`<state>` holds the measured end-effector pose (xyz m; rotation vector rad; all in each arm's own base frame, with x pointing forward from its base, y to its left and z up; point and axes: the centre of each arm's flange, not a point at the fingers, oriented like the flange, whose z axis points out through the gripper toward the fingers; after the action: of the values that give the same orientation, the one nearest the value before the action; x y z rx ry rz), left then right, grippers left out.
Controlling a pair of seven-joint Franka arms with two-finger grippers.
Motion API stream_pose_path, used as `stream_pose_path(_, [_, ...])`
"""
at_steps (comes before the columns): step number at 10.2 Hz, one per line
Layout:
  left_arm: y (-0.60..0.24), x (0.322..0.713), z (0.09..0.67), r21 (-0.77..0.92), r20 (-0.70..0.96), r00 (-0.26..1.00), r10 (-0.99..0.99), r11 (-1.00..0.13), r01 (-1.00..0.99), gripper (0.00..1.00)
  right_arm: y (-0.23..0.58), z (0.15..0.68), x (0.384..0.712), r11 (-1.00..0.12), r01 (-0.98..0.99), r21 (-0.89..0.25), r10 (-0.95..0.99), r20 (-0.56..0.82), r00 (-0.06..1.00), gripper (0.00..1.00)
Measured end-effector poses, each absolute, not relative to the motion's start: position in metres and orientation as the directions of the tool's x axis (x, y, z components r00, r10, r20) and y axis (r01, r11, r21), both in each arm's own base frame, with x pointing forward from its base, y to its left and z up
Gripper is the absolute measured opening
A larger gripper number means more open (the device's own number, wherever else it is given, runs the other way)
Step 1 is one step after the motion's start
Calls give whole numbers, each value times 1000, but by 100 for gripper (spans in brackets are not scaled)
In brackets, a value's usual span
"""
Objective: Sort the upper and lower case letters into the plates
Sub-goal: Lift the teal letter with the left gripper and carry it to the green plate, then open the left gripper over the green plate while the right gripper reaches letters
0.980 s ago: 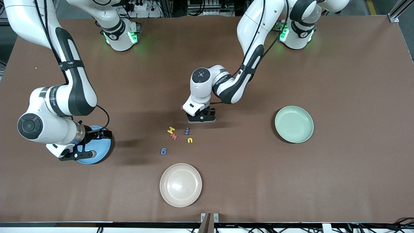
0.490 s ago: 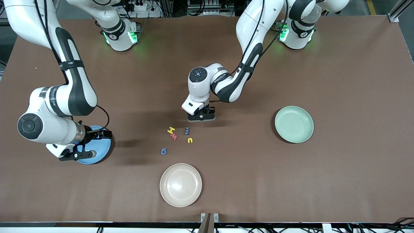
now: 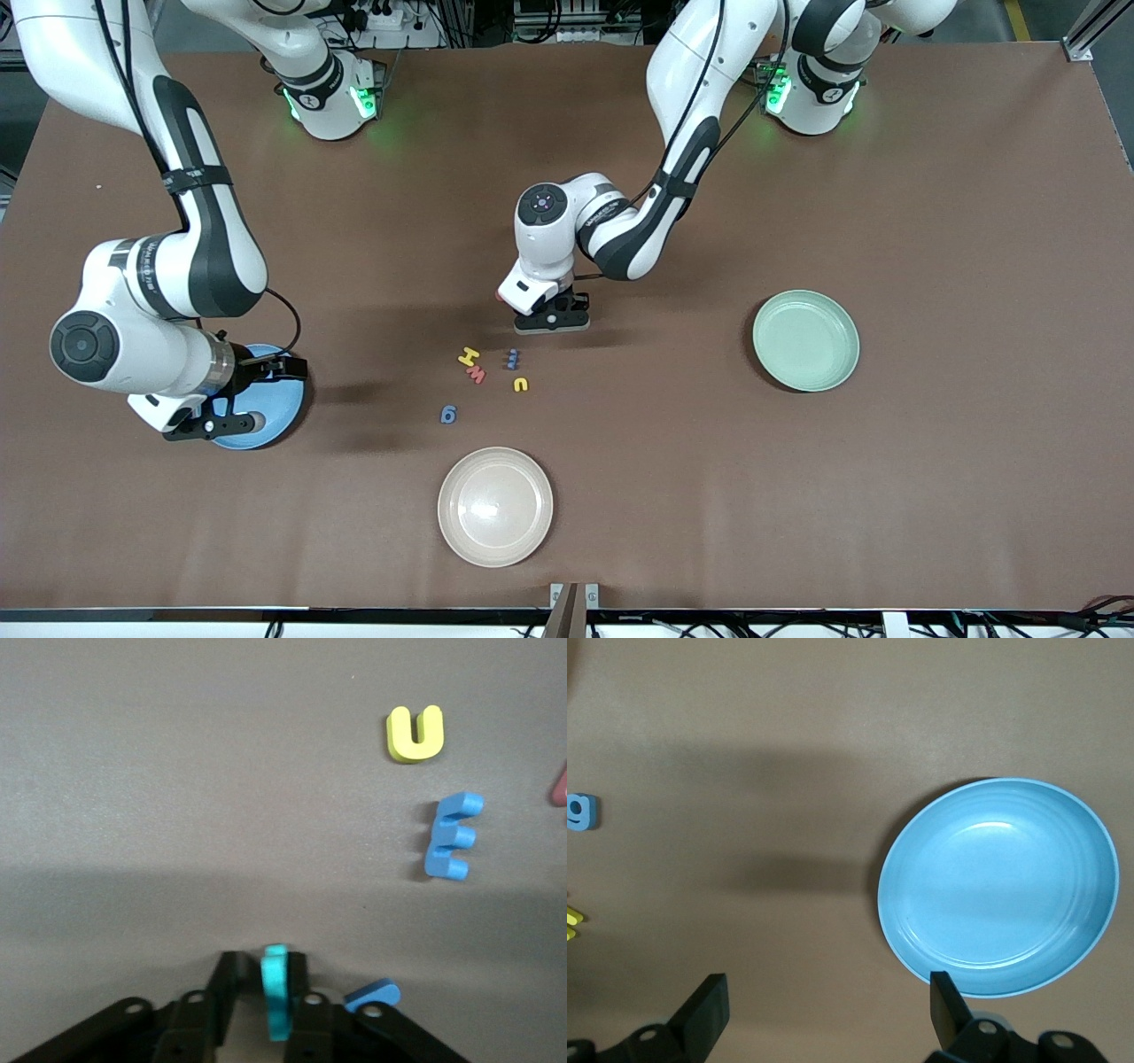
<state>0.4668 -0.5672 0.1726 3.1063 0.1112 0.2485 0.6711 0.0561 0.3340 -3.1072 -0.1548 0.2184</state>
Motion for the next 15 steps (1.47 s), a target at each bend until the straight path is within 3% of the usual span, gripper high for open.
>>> stream_pose_path(5, [-567, 467, 173, 27, 160, 985, 71, -997, 68, 11, 83, 331, 669, -997, 72, -24, 75, -136, 988, 100])
stream_pose_path(7, [-565, 468, 173, 10, 156, 987, 47, -999, 46, 11, 96, 326, 669, -997, 70, -22, 72, -132, 989, 100])
stream_pose_path(9, [-533, 499, 187, -88, 106, 994, -22, -996, -13, 11, 113, 320, 669, -997, 78, -21, 80, -124, 989, 100])
stream_pose_path(12, [-408, 583, 285, -186, -85, 970, -229, -952, -241, 10, 130, 316, 667, -996, 92, -22, 94, -117, 989, 100])
stream_pose_path(15, [-222, 633, 359, -114, -231, 885, -404, -892, -436, 10, 184, 312, 659, -991, 131, -23, 133, -89, 987, 100])
